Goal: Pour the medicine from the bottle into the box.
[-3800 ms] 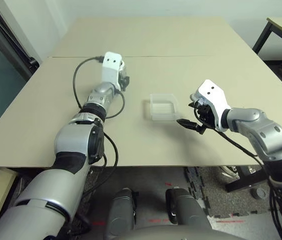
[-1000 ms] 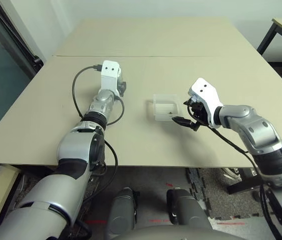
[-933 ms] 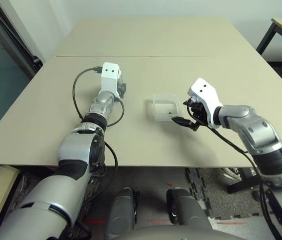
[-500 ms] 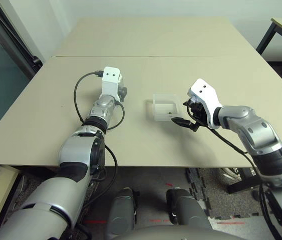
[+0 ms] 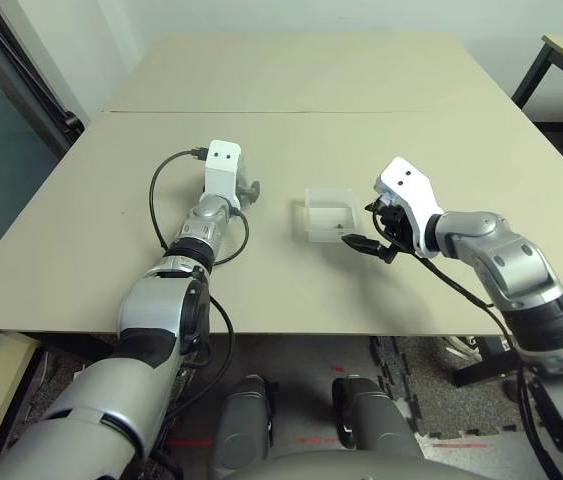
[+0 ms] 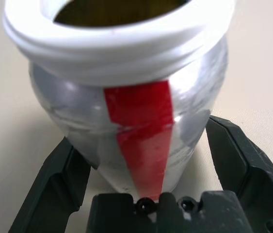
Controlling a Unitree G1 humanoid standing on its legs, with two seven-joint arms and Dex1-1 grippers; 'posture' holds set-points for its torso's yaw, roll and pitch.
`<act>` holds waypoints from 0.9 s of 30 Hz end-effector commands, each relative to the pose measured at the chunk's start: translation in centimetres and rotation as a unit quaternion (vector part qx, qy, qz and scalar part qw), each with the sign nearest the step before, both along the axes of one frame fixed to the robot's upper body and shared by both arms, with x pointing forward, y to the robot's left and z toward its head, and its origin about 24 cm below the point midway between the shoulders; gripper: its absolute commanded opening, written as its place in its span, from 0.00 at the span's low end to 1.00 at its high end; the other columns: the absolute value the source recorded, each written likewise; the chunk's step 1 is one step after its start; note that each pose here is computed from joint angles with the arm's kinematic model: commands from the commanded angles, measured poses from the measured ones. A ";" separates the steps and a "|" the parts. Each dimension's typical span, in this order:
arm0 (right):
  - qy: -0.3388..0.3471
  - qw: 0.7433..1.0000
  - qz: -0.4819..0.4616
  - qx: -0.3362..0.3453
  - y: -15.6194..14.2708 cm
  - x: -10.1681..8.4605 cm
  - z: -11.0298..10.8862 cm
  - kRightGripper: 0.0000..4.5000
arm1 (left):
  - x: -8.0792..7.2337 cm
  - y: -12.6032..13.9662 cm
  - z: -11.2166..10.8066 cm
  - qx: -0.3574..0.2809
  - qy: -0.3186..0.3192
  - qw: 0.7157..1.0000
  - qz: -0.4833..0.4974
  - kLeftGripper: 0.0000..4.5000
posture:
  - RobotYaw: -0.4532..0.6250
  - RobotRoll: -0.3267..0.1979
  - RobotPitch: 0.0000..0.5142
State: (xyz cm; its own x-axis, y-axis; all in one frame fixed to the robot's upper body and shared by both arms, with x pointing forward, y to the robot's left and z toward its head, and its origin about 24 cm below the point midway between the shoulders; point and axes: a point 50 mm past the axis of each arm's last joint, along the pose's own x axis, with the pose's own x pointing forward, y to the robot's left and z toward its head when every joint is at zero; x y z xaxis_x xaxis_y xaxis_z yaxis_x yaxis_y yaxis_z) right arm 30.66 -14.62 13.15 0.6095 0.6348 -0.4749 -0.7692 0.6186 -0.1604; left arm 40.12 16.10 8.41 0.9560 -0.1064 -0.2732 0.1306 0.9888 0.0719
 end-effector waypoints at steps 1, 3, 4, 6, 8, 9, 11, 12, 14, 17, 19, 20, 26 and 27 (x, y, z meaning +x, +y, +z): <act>0.004 1.000 0.000 -0.001 0.0 0.0 -0.3 1.00 | -0.2 -0.2 -0.3 -0.005 -0.005 1.000 -0.007 1.00 | 0.42 0.62 0.19; 0.004 1.000 -0.001 -0.001 0.0 -0.1 -0.4 1.00 | -0.3 -0.3 -0.5 -0.007 -0.006 1.000 -0.009 1.00 | 0.43 0.62 0.19; 0.005 1.000 -0.001 0.000 0.0 -0.1 -0.4 1.00 | -0.3 -0.3 -0.6 -0.007 -0.007 1.000 -0.010 1.00 | 0.43 0.62 0.19; 0.005 1.000 -0.002 0.000 0.0 -0.1 -0.4 1.00 | -0.4 -0.4 -0.7 -0.009 -0.007 1.000 -0.012 1.00 | 0.43 0.62 0.20; 0.006 1.000 -0.002 0.001 0.0 -0.2 -0.5 1.00 | -0.5 -0.3 -0.8 -0.009 -0.009 1.000 -0.012 1.00 | 0.44 0.62 0.20; 0.006 1.000 -0.001 0.001 0.0 -0.2 -0.5 1.00 | -0.5 -0.3 -0.9 -0.009 -0.011 1.000 -0.012 1.00 | 0.44 0.62 0.20; 0.007 1.000 -0.001 0.002 0.1 -0.2 -0.5 1.00 | -0.6 -0.2 -0.9 -0.009 -0.014 1.000 -0.011 1.00 | 0.44 0.62 0.20; 0.007 1.000 -0.001 0.002 0.1 -0.2 -0.5 1.00 | -0.6 -0.1 -0.9 -0.009 -0.017 1.000 -0.010 1.00 | 0.44 0.62 0.21; 0.007 1.000 0.000 0.003 0.1 -0.2 -0.5 1.00 | -0.7 0.1 -0.9 -0.010 -0.020 1.000 -0.007 1.00 | 0.45 0.62 0.21; 0.008 1.000 0.001 0.003 0.1 -0.2 -0.5 1.00 | -0.8 0.6 -0.9 -0.013 -0.024 1.000 0.002 1.00 | 0.45 0.62 0.21; 0.009 1.000 0.002 0.002 0.1 -0.2 -0.6 1.00 | -0.9 0.8 -0.9 -0.015 -0.027 0.999 0.005 1.00 | 0.46 0.62 0.21; 0.009 1.000 0.002 0.002 0.1 -0.2 -0.6 1.00 | -0.9 0.9 -0.9 -0.017 -0.030 0.999 0.006 1.00 | 0.46 0.62 0.21; 0.010 1.000 0.003 0.002 0.1 -0.2 -0.6 1.00 | -1.2 0.9 -0.8 -0.028 -0.040 0.999 0.005 1.00 | 0.47 0.62 0.22; 0.010 1.000 0.003 0.003 0.1 -0.2 -0.6 1.00 | -1.3 0.9 -0.8 -0.030 -0.041 0.999 0.004 1.00 | 0.47 0.62 0.22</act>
State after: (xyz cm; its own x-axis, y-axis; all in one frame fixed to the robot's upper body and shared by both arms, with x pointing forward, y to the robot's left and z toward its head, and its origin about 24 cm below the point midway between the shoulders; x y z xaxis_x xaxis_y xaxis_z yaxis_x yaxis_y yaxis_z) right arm 30.59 -14.54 12.96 0.6051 0.6382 -0.4760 -0.7716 0.6175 -0.1528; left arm 39.08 17.05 7.99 0.9796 -0.1019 -0.1734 0.1098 0.9933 0.0369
